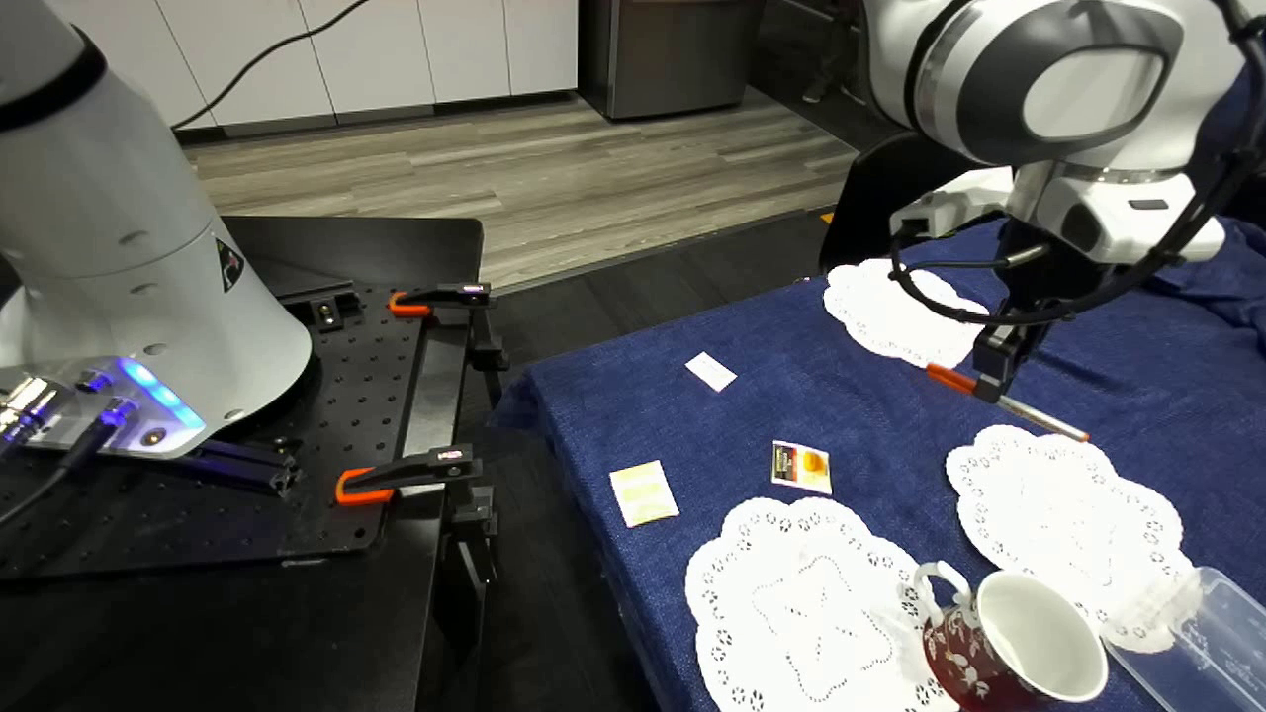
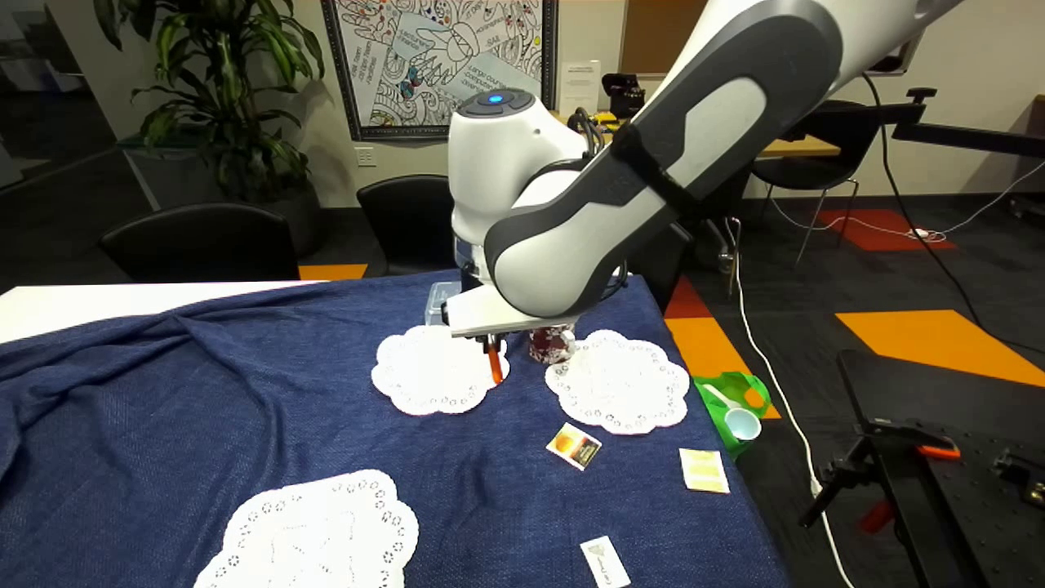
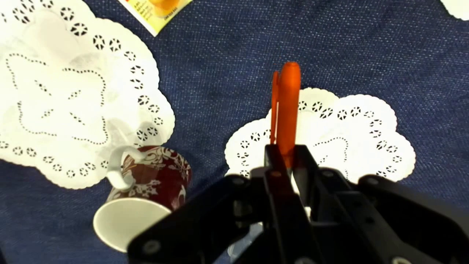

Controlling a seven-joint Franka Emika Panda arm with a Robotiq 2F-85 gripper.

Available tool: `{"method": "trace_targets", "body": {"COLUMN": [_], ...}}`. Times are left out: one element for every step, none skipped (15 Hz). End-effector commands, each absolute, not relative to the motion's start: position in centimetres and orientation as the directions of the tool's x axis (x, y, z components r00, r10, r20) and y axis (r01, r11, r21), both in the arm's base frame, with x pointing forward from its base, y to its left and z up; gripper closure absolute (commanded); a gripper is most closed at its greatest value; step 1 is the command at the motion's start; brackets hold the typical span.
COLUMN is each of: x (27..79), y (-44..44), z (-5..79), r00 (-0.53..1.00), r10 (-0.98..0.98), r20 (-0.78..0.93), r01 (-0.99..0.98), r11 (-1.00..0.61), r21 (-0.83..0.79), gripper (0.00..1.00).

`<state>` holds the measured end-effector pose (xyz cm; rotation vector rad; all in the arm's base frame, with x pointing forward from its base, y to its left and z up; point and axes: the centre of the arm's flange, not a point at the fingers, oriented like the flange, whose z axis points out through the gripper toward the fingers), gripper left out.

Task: Put the marker into the mug.

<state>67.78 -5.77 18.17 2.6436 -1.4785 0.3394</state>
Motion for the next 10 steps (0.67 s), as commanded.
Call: {"method": "trace_targets", "body": {"x": [66.5, 67.8, 67.9, 67.9, 67.8, 67.8, 67.8, 67.7, 67.7, 67.8], "y": [-6.0, -5.9, -5.9, -6.0, -6.0, -6.0, -5.9, -5.9, -5.9, -6.1], "z": [22.0, 19.6, 20.0, 20.0, 19.7, 19.4, 19.2, 19.2, 19.1, 19.3], "r00": [0.544, 0.517, 0.517, 0.516, 0.516, 0.518, 0.519, 0.519, 0.519, 0.5], "r10": [-0.812, -0.821, -0.821, -0.822, -0.822, -0.821, -0.821, -0.821, -0.821, -0.827], "r20": [0.21, 0.243, 0.243, 0.243, 0.241, 0.239, 0.238, 0.237, 0.237, 0.259], "r01": [-0.829, -0.842, -0.841, -0.842, -0.842, -0.842, -0.842, -0.842, -0.842, -0.853], "r11": [-0.56, -0.539, -0.539, -0.539, -0.538, -0.539, -0.539, -0.539, -0.539, -0.521], "r21": [-0.018, -0.029, -0.034, -0.034, -0.03, -0.027, -0.024, -0.024, -0.023, -0.019], "gripper": [0.97, 0.97, 0.86, 0.86, 0.86, 0.86, 0.86, 0.86, 0.97, 0.97]}}
